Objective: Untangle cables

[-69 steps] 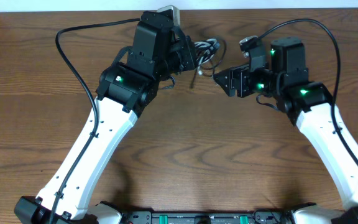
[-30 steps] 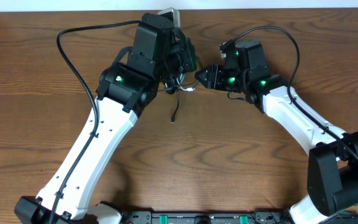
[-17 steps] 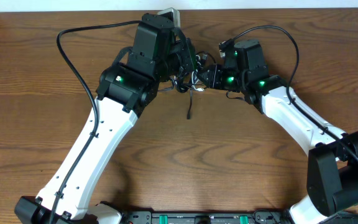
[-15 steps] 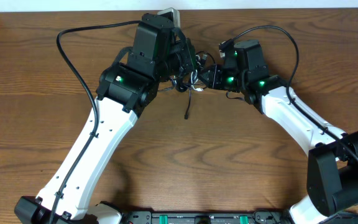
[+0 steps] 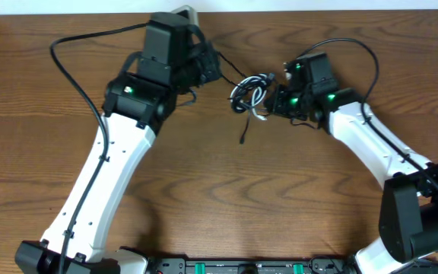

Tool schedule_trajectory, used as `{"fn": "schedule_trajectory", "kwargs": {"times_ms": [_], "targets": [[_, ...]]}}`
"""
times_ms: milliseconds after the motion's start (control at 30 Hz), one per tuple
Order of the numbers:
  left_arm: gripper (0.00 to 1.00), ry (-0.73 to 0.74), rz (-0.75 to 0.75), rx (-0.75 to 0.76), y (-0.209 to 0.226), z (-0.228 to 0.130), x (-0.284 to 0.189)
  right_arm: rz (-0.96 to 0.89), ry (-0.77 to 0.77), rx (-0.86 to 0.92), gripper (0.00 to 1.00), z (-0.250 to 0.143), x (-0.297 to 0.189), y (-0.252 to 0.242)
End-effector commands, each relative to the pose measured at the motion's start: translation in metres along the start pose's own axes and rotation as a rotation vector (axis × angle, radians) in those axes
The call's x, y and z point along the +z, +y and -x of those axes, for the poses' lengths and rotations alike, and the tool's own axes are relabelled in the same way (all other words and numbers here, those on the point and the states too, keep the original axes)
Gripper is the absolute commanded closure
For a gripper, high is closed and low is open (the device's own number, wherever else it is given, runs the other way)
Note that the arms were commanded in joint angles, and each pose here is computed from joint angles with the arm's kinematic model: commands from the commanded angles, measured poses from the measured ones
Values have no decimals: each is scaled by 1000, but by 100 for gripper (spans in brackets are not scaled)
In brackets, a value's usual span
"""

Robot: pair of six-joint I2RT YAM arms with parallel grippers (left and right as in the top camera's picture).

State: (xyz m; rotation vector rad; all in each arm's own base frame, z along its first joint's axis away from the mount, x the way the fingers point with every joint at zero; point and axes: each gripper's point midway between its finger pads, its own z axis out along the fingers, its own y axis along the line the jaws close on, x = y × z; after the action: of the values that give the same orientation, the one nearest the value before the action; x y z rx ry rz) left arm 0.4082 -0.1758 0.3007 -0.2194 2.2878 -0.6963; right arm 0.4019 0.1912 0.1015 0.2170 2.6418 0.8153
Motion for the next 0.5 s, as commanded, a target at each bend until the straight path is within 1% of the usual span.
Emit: {"fn": "schedule_trajectory", "kwargs": {"times_ms": [0,133,233,333,467], "targets": [[92,-108,49,-22,26,37,-19,-151,-38,42,99,13,-11,-49],[92,-122,113,-70,58,48,-27,-257,-15,65,99,8,-19,-78],[92,-107,175,-104,84,48,-33,-325,16,69,99,0,-25,-95],[92,-65,220,-124,100,40,-37,-336,40,42,99,-5,-27,-99],[92,28,252,-124,105,16,-36,-271,81,-46,99,-11,-22,-85]]}}
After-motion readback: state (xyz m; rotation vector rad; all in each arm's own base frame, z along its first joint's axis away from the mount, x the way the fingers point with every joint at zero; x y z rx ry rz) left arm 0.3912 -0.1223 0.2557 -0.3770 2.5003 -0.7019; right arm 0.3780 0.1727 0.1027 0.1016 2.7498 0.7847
